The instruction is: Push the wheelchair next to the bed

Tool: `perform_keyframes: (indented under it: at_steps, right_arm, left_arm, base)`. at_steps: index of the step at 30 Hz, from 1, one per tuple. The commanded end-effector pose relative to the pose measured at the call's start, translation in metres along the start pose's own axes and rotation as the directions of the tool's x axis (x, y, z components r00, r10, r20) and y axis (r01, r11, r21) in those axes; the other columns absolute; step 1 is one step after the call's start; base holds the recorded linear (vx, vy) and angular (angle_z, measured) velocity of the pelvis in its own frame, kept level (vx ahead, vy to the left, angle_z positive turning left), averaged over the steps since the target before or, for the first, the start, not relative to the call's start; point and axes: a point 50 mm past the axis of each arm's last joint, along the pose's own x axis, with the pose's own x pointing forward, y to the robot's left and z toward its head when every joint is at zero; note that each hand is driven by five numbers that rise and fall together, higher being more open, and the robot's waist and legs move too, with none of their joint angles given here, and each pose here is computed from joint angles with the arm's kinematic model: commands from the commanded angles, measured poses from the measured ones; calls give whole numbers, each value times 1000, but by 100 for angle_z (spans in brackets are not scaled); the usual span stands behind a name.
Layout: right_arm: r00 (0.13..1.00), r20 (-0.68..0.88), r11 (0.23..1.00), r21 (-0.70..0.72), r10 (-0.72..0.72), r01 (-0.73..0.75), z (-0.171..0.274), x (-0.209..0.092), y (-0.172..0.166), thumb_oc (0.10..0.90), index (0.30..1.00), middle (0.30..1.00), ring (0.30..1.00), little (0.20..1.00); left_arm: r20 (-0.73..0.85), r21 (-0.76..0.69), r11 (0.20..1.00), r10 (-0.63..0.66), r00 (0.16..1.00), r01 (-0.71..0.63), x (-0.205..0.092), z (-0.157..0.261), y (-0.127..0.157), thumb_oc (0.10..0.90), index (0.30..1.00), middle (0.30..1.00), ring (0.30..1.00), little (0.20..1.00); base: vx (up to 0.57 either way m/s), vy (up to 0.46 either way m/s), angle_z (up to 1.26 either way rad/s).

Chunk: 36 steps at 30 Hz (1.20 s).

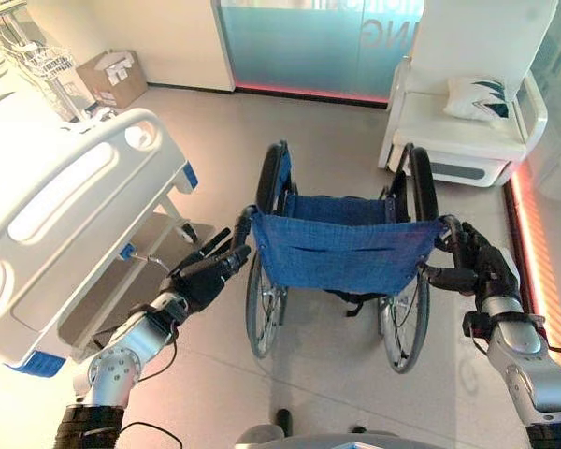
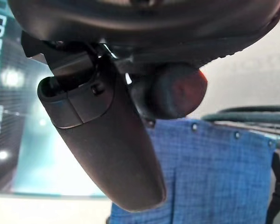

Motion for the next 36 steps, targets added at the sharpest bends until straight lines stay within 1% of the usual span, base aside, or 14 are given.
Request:
perform_keyframes:
  at_steps: [1, 5, 18, 22, 27, 34, 35, 36]
  right_arm:
    - [973, 228, 999, -5, 34, -34, 55, 13, 10, 800, 900, 900, 900, 900]
    - [974, 225, 999, -19, 35, -32, 55, 14, 10, 800, 900, 900, 900, 900]
    - [974, 217, 998, -44, 56, -48, 55, 21, 9, 800, 900, 900, 900, 900]
    - [976, 210, 998, -46, 52, -43, 52, 21, 8, 800, 900, 900, 900, 900]
    - [979, 194, 997, -53, 59, -50, 45, 21, 11, 800, 900, 900, 900, 900]
    - [980, 184, 996, -58, 71, -62, 43, 20, 13, 800, 900, 900, 900, 900]
    - [981, 180, 996, -60, 72, -62, 42, 19, 14, 778, 867, 867, 867, 867]
    - [981, 180, 996, -60, 72, -62, 42, 19, 14, 764, 846, 846, 846, 846]
  left_arm:
    - [64, 11, 983, -184, 981, 184, 19, 35, -44, 800, 900, 900, 900, 900]
    - [2, 10, 989, -149, 989, 149, 26, 32, -39, 800, 900, 900, 900, 900]
    - [36, -30, 1000, 10, 999, -9, 37, 47, -19, 800, 900, 900, 900, 900]
    - [75, -72, 997, -14, 997, 20, 38, 50, -20, 800, 900, 900, 900, 900]
    - [76, -108, 990, -77, 994, 85, 41, 46, -32, 800, 900, 900, 900, 900]
    - [156, -23, 977, -205, 966, 211, 40, 51, -50, 800, 900, 900, 900, 900]
    - [184, 24, 967, -255, 949, 255, 39, 55, -58, 800, 900, 900, 900, 900]
    - [184, 24, 967, -255, 949, 255, 39, 55, -58, 800, 900, 900, 900, 900]
  base:
    - [42, 5, -1]
    - [39, 14, -4]
    - [34, 14, -3]
    - [43, 10, 0]
    - [19, 6, 0]
    - [0, 0, 0]
    - [0, 0, 0]
    - [0, 0, 0]
